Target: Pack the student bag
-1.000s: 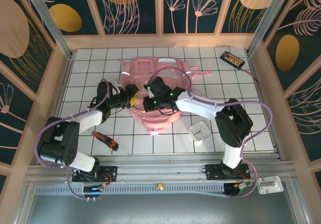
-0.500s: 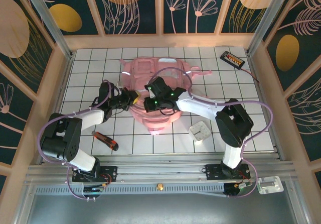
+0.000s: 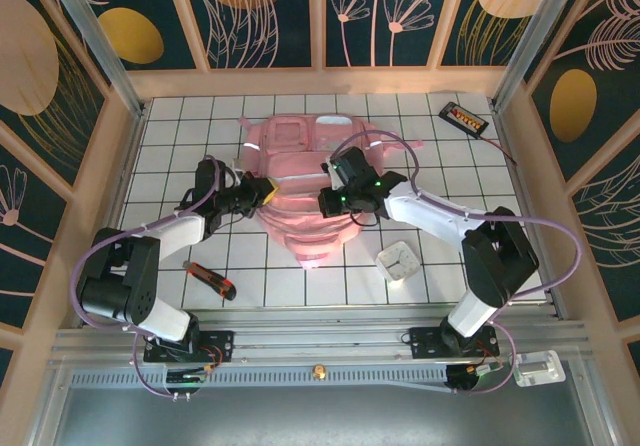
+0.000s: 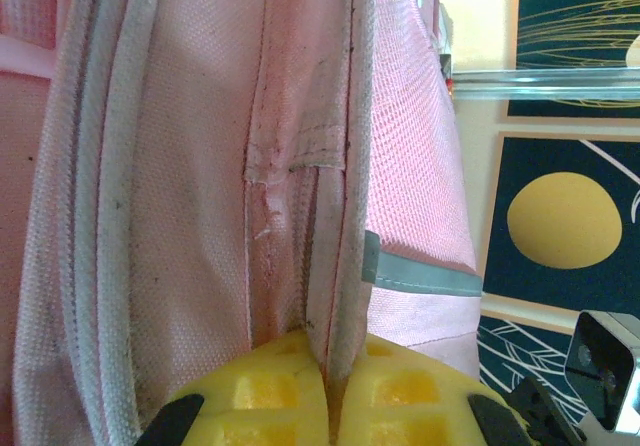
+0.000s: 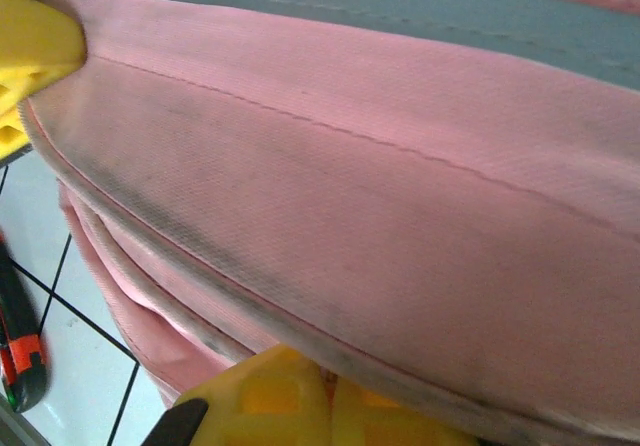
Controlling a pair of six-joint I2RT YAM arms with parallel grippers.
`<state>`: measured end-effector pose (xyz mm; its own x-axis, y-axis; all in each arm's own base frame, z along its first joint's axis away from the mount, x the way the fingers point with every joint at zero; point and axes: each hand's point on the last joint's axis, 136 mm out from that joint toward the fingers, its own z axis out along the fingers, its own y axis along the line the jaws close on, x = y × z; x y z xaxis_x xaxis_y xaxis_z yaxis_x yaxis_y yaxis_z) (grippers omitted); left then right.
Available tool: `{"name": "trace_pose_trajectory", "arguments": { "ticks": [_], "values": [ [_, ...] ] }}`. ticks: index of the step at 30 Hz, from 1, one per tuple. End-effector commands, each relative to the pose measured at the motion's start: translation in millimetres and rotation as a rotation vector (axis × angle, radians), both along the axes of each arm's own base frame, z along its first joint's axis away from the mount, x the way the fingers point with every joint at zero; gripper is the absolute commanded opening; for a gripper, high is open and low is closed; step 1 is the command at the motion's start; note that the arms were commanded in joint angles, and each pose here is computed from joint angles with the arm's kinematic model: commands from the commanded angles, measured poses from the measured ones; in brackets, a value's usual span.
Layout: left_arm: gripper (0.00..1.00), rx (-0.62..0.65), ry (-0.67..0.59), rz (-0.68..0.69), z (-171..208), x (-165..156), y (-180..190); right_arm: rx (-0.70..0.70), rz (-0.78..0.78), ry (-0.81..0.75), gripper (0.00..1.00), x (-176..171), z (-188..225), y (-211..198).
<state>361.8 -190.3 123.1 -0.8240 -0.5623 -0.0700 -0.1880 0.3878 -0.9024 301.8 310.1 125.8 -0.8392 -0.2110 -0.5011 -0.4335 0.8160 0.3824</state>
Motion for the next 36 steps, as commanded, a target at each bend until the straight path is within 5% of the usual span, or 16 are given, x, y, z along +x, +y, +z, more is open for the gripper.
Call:
{"name": "trace_pose_trajectory", "arguments": {
  "ticks": [1, 4, 6, 9, 17, 26, 30, 32, 36],
  "values": [
    [0.00, 0.037, -0.081, 0.046, 21, 18, 19, -0.030, 0.009, 0.003, 0.00, -4, 1, -12],
    [0.00, 0.069, -0.092, 0.039, 25, 23, 24, -0.003, 0.022, 0.010, 0.00, -6, 4, -3],
    [0.33, 0.069, -0.096, 0.039, 30, 21, 24, 0.013, 0.036, 0.012, 0.00, -7, 6, 5],
    [0.48, 0.035, -0.112, 0.055, 40, 13, 25, 0.024, 0.054, 0.005, 0.00, -9, 10, 15],
    [0.57, -0.054, -0.094, 0.081, 50, -17, 23, 0.040, 0.070, -0.007, 0.00, -7, 16, 25],
    [0.63, -0.114, -0.075, 0.020, 53, -18, -26, 0.045, 0.077, -0.005, 0.00, -10, 14, 30],
    [0.77, -0.131, -0.059, 0.011, 48, -16, -35, 0.044, 0.075, -0.013, 0.00, -11, 16, 29],
    [0.98, -0.131, -0.051, 0.015, 45, -16, -37, 0.045, 0.077, -0.019, 0.00, -11, 18, 28],
    [0.99, -0.132, -0.040, 0.013, 43, -16, -42, 0.044, 0.080, -0.019, 0.00, -10, 17, 29]
  ]
}}
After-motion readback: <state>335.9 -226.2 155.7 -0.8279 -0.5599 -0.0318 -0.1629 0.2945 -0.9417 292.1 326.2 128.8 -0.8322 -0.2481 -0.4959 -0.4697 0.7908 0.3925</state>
